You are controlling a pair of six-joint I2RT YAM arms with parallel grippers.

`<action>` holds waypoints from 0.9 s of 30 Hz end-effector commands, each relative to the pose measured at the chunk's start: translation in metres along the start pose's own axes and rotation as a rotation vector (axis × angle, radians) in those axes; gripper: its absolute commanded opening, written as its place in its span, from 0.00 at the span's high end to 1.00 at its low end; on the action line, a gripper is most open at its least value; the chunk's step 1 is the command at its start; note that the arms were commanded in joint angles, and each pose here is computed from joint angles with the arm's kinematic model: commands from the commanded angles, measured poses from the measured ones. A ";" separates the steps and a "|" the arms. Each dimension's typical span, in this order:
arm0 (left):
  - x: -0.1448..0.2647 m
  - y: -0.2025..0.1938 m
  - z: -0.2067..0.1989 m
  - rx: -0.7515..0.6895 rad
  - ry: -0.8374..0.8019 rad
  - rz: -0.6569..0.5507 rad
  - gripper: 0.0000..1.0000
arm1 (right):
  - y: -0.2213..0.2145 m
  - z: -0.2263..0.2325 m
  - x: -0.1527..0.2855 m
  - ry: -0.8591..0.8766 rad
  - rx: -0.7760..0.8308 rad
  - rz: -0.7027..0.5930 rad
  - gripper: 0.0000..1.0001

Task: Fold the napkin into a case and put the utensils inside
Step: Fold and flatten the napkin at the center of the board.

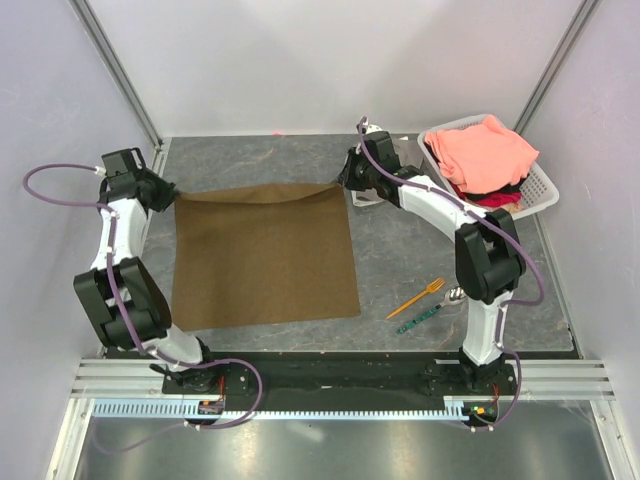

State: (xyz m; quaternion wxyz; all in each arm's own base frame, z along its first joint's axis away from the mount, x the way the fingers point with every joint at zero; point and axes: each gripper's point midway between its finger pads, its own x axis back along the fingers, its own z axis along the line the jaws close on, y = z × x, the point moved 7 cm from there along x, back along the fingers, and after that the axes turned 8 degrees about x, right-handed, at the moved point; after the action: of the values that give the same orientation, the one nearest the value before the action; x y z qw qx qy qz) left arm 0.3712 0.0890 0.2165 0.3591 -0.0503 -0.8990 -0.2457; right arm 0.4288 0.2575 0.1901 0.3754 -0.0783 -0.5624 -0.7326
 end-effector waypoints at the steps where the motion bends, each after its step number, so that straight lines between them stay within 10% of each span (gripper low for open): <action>1: 0.015 0.002 -0.007 -0.036 -0.041 0.014 0.98 | 0.036 0.010 0.024 0.020 0.004 -0.111 1.00; 18: -0.035 0.045 -0.045 -0.026 -0.116 -0.017 0.98 | 0.106 -0.004 -0.051 0.095 0.041 -0.201 1.00; 27: -0.009 0.023 -0.025 -0.060 -0.063 0.050 0.98 | 0.087 -0.004 -0.019 0.060 -0.032 -0.118 1.00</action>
State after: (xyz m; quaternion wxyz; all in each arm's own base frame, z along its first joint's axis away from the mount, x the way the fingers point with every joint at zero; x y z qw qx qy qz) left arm 0.4274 0.1068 0.2222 0.3421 -0.0704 -0.9050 -0.2430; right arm 0.5265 0.2618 0.2113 0.3469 -0.0316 -0.5611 -0.7509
